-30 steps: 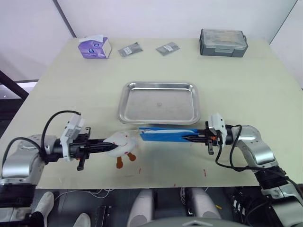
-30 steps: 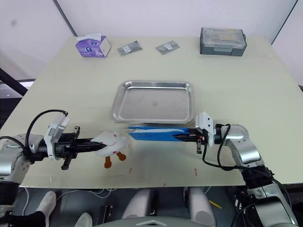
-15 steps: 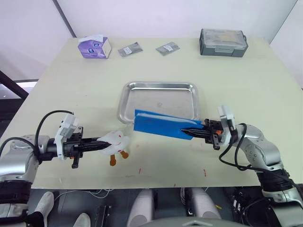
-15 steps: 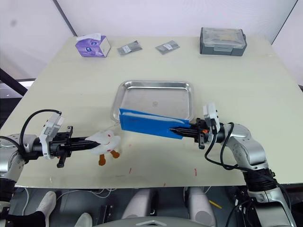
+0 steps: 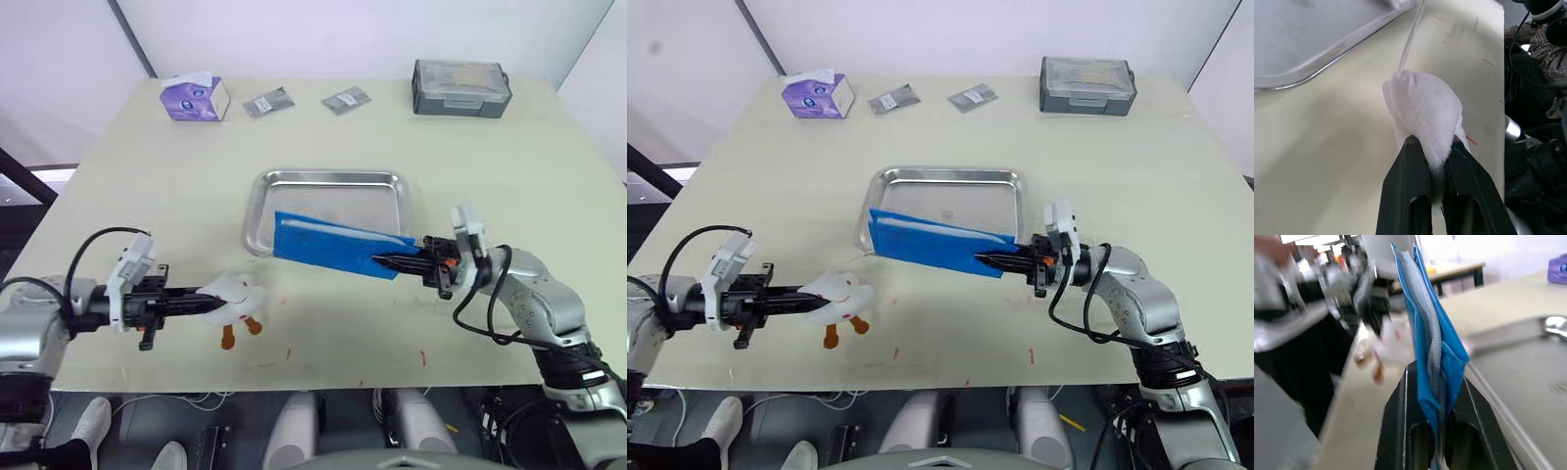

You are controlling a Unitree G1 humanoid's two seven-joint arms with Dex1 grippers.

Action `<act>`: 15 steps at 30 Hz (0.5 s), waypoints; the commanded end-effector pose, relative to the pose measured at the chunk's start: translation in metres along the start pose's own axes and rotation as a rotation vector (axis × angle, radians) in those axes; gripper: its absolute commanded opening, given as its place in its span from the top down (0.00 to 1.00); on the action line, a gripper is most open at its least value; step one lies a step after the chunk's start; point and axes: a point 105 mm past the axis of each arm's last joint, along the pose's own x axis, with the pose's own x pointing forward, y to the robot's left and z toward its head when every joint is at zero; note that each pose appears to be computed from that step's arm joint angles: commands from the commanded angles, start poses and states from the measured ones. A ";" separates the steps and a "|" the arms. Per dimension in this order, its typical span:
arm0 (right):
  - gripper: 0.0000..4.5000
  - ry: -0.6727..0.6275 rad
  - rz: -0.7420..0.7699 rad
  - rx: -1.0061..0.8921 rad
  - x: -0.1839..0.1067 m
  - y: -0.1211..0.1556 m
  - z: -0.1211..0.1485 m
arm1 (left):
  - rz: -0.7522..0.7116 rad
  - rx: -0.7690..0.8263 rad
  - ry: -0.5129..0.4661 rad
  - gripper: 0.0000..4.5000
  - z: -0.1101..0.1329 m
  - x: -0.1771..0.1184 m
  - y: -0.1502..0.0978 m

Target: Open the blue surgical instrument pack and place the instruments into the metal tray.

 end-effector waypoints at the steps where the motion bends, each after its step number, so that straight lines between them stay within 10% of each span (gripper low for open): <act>1: 1.00 0.052 0.037 -0.149 0.005 0.000 0.002 | -0.054 -0.016 0.033 1.00 0.004 -0.005 -0.008; 7: 1.00 0.149 0.065 -0.250 0.007 0.002 -0.016 | -0.020 0.062 0.190 1.00 -0.003 -0.006 0.001; 15: 1.00 0.141 0.055 -0.259 0.007 0.002 -0.017 | 0.027 0.109 0.288 0.27 -0.008 -0.015 0.015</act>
